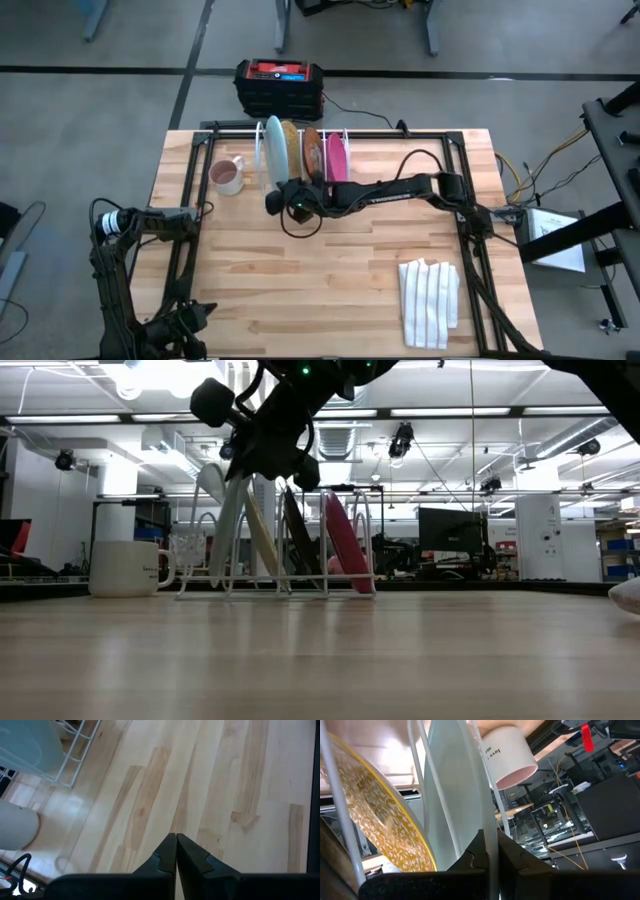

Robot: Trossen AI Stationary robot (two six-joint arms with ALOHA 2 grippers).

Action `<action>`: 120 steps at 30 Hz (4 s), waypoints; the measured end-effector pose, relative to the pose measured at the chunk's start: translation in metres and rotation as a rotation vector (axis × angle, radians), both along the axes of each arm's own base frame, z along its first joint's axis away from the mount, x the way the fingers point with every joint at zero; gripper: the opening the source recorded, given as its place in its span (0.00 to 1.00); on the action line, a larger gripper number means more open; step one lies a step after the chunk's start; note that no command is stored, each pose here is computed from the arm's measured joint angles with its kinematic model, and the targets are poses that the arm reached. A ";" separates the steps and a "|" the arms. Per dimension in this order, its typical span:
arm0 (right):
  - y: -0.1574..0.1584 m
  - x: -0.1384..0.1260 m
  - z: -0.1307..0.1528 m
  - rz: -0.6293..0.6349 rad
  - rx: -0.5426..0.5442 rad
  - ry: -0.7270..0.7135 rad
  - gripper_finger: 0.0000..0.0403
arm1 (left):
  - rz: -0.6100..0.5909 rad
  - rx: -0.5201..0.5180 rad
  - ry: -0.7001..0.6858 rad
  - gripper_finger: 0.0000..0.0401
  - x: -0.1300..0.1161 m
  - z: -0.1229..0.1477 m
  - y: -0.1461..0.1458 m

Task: Sort dishes
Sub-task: Put the blue plate into the dish rack

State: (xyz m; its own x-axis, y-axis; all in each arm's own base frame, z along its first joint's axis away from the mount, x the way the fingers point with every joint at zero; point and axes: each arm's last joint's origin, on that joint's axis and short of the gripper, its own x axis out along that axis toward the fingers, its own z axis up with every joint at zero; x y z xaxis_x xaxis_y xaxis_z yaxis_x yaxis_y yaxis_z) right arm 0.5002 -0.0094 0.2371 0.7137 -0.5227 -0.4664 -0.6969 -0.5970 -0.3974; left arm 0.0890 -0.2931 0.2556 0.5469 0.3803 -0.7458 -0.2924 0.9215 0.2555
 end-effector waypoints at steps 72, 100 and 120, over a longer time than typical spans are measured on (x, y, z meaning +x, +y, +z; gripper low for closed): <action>-0.185 -0.071 0.082 -0.940 2.076 -0.967 0.00 | -0.331 0.311 -0.218 0.00 0.011 0.020 0.007; -0.187 -0.043 0.052 -0.928 2.063 -1.086 0.00 | -0.245 0.238 -0.283 0.00 0.012 0.012 0.003; -0.183 -0.041 0.066 -0.832 2.014 -1.201 0.00 | -0.238 0.230 -0.287 0.00 0.012 0.012 0.003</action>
